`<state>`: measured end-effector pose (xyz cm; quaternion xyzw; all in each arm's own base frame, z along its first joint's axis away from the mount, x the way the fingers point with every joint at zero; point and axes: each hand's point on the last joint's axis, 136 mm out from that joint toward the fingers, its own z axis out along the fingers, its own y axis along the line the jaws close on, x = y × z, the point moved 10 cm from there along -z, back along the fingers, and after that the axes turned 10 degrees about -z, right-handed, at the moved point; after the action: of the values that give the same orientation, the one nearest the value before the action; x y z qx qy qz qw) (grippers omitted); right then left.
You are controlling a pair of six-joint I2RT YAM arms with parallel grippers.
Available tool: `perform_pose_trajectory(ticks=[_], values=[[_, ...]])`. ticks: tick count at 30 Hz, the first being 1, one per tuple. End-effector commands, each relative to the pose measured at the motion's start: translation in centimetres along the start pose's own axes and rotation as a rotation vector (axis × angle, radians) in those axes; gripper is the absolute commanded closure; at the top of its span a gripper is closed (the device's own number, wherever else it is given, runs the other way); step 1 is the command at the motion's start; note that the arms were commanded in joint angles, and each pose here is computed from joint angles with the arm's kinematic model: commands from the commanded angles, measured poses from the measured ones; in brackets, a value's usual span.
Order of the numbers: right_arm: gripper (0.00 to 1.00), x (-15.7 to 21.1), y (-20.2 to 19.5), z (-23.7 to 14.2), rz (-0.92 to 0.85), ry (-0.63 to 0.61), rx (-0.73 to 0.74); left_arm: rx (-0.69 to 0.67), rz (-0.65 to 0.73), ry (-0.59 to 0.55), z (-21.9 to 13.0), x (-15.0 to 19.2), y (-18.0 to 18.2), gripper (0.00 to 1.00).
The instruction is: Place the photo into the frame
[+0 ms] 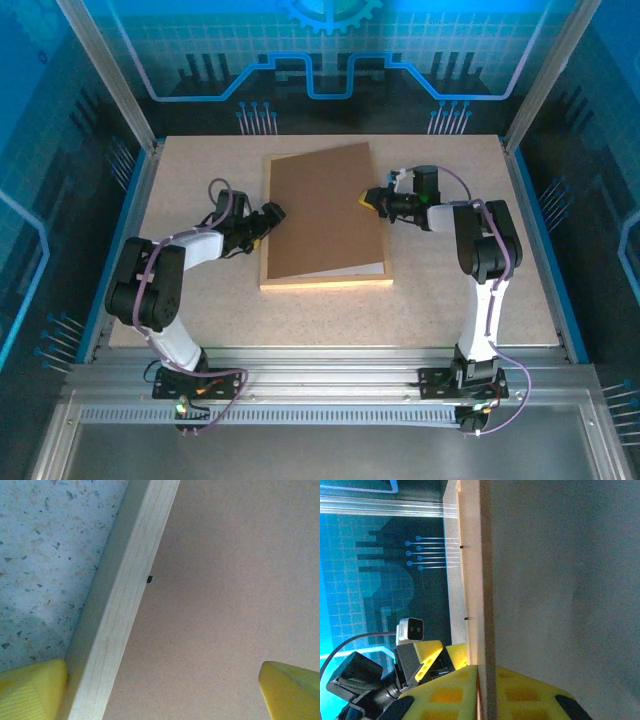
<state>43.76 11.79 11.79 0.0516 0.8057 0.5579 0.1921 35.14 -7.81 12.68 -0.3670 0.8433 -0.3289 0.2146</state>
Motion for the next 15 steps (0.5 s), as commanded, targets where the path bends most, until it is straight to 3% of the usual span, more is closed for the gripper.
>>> perform_pose_trajectory(ticks=[1,10,15], values=[[0.87,1.52,-0.3,1.85,0.008,0.048,0.018,0.036,0.007,0.06,0.78,1.3,-0.63,0.01],[0.87,1.71,0.03,2.11,-0.007,0.062,0.055,0.038,0.014,0.065,0.86,1.45,-0.91,0.01],[0.82,1.72,0.48,1.69,-0.025,0.073,0.111,0.028,0.023,0.059,0.7,1.4,-0.87,0.01]])
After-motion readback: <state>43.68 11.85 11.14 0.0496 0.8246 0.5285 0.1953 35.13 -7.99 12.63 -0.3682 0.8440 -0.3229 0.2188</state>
